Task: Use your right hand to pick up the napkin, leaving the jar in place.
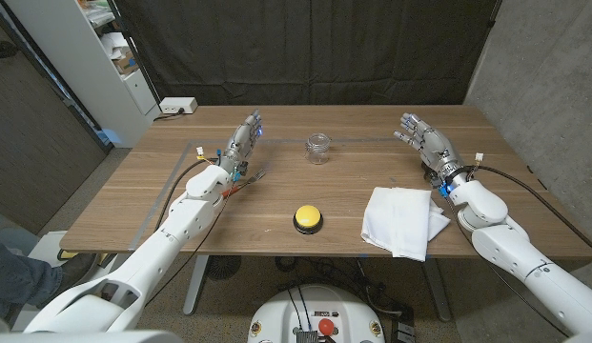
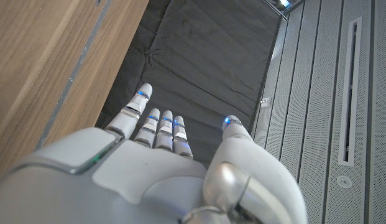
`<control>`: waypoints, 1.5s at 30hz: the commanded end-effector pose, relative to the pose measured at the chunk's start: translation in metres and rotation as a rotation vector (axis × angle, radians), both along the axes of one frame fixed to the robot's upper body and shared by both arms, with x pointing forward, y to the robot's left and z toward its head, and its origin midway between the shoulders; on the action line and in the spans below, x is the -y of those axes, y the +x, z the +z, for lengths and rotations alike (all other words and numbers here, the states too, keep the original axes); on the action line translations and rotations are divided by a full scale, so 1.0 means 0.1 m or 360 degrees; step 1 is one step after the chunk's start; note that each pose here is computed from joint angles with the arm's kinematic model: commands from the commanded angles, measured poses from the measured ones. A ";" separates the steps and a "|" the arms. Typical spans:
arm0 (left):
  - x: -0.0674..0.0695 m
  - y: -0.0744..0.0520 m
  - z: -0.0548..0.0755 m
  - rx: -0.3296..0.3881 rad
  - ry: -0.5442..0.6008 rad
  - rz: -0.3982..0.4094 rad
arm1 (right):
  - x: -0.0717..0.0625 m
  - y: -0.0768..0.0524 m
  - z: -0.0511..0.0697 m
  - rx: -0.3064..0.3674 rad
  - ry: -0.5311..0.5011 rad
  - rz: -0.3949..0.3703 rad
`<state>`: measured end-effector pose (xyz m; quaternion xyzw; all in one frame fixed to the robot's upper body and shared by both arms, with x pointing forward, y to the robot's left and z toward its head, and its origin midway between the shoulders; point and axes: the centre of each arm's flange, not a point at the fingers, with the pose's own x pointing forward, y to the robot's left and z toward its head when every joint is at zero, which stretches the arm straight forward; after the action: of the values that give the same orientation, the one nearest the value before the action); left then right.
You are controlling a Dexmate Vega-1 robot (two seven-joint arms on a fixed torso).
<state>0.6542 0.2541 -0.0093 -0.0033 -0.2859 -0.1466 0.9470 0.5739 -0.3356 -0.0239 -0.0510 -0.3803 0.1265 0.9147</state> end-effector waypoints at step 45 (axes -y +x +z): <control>0.01 -0.05 0.00 -0.0007 0.0015 -0.0036 | 0.14 -0.45 -0.32 0.0103 -0.0154 -0.0036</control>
<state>0.6502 0.2538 -0.0072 -0.0008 -0.2825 -0.1552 0.9466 0.5374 -0.3491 -0.0506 -0.0951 -0.3944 0.1319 0.9044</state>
